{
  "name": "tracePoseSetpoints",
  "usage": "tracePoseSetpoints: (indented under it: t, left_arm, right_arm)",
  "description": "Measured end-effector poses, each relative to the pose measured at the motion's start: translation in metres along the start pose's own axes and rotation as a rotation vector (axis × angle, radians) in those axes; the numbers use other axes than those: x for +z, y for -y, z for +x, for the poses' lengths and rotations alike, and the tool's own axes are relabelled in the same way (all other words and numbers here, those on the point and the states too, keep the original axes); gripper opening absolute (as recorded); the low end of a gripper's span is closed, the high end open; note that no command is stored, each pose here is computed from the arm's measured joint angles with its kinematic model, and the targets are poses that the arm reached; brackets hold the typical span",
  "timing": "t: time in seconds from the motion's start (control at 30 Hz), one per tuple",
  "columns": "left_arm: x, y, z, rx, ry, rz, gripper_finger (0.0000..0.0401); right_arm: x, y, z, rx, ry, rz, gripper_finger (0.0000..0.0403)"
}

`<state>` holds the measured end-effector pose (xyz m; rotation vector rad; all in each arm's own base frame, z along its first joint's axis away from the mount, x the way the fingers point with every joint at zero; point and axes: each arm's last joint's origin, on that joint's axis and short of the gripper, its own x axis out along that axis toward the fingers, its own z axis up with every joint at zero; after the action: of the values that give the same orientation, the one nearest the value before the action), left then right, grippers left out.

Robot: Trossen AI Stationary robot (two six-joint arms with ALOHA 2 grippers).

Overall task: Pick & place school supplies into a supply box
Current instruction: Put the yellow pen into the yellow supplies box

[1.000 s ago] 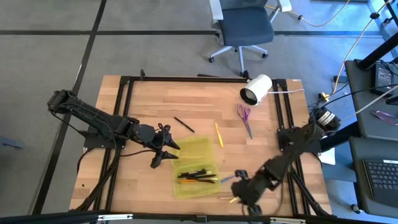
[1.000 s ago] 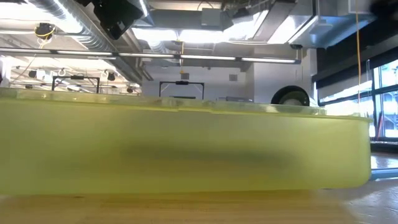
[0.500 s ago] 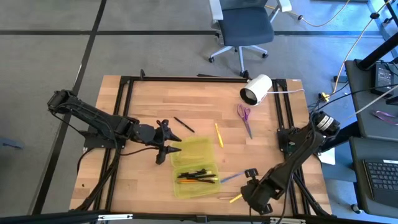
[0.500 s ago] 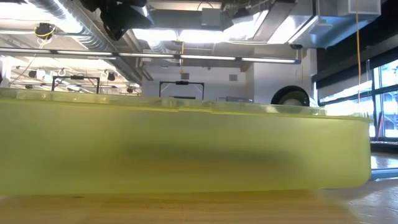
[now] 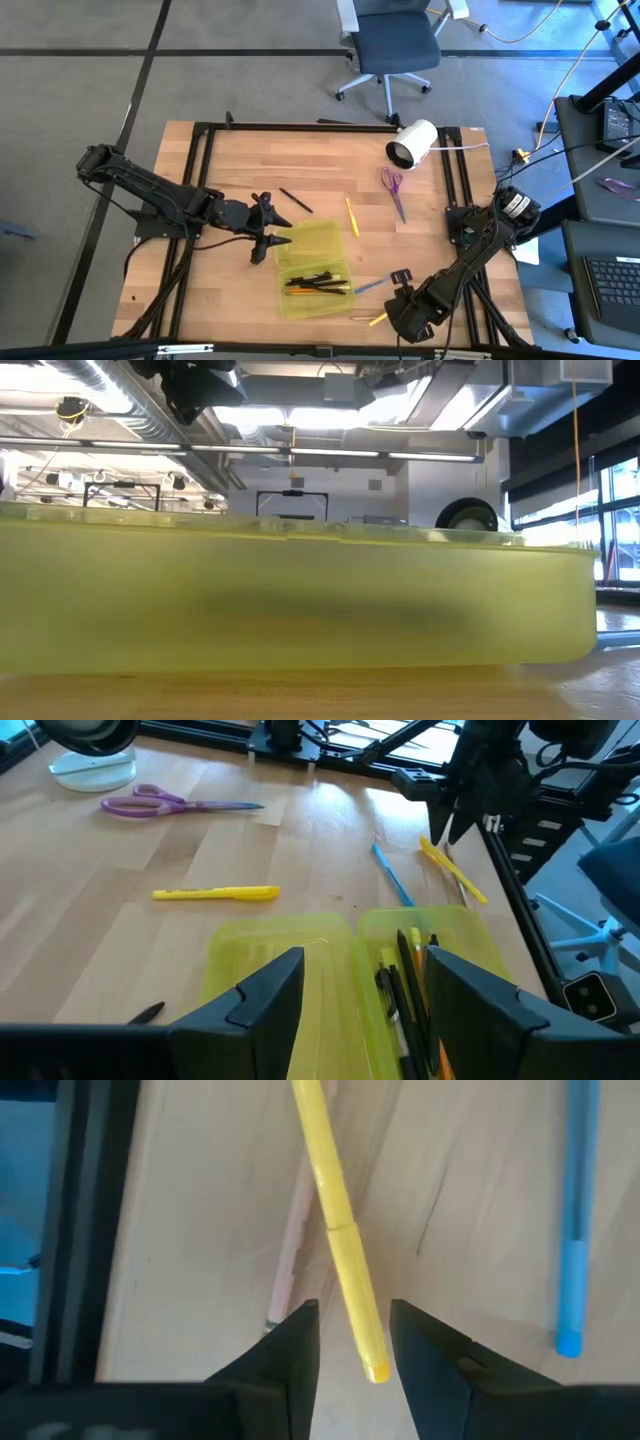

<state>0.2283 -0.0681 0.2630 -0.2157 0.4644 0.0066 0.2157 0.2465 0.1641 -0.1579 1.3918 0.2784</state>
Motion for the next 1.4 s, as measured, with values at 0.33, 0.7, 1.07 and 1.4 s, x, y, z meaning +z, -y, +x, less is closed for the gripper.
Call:
tracePoseSetpoints:
  t: [0.33, 0.7, 1.07, 1.4]
  left_arm:
    - [0.0, 0.0, 0.0, 0.001, -0.001, 0.0, 0.0196]
    - [0.0, 0.0, 0.0, 0.009, -0.001, 0.002, 0.0195]
    - [0.0, 0.0, 0.0, 0.012, 0.0, 0.001, 0.0195]
    - [0.0, 0.0, 0.0, 0.012, 0.0, 0.0, 0.0195]
  right_arm:
    - [-0.006, 0.003, 0.007, -0.013, -0.016, -0.026, 0.0127]
    - [-0.015, 0.008, 0.021, -0.005, -0.005, -0.052, 0.0127]
    - [-0.021, 0.013, 0.028, -0.03, 0.001, -0.053, 0.0127]
    - [-0.02, 0.012, 0.029, -0.043, 0.027, -0.064, 0.0127]
